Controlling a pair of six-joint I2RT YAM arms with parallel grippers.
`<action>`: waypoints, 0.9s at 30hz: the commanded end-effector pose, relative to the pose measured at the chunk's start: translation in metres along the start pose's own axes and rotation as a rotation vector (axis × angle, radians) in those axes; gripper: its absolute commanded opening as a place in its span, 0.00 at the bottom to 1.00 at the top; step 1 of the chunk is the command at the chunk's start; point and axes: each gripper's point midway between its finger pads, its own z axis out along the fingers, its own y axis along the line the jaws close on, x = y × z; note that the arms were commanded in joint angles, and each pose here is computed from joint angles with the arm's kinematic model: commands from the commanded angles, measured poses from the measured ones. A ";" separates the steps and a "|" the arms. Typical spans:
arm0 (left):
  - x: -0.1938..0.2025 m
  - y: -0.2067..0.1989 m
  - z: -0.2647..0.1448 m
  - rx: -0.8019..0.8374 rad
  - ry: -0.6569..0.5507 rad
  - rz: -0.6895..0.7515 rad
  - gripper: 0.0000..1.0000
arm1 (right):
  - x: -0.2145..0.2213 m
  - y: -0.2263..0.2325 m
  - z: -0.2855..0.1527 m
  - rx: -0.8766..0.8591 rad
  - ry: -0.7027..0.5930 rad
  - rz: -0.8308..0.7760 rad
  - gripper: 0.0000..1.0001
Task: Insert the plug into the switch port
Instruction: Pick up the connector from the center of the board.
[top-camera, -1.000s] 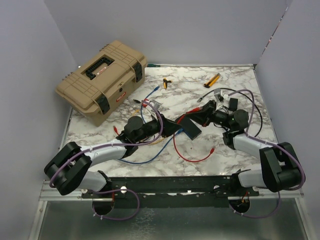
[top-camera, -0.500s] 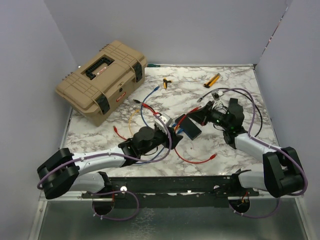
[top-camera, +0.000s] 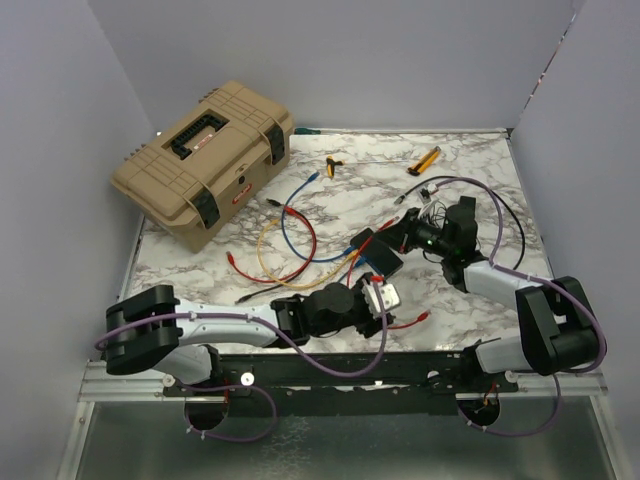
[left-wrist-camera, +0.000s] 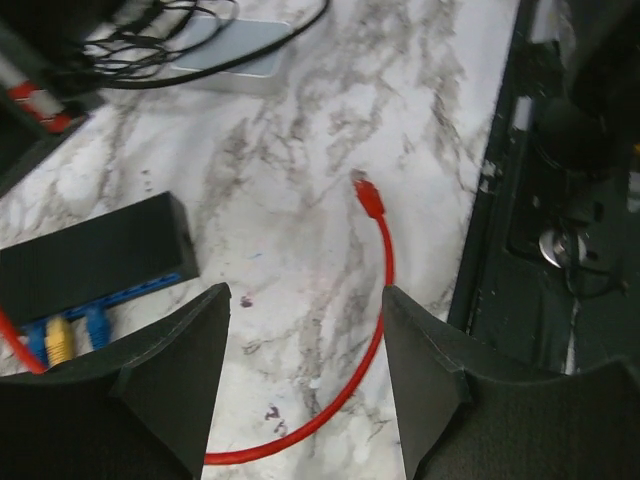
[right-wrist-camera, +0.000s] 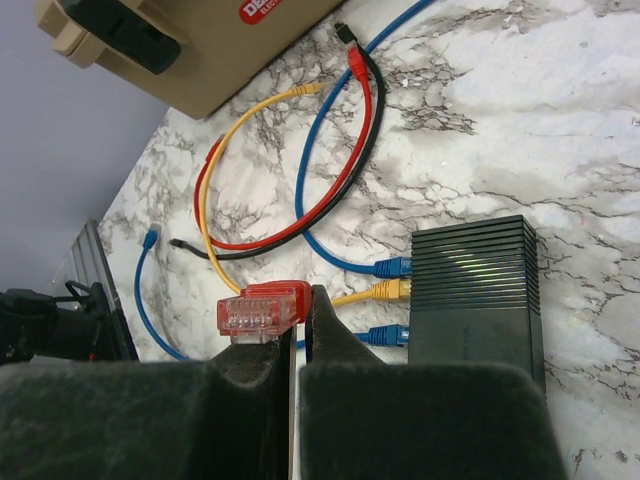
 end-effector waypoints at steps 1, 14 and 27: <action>0.023 -0.040 0.012 0.144 0.097 0.133 0.64 | -0.008 -0.002 0.005 0.015 -0.010 0.009 0.01; 0.083 -0.058 0.044 0.149 0.284 0.209 0.59 | -0.005 -0.002 0.005 0.011 -0.004 0.019 0.01; 0.017 -0.017 0.014 -0.061 0.063 0.106 0.00 | 0.008 -0.010 -0.001 0.055 0.031 0.013 0.01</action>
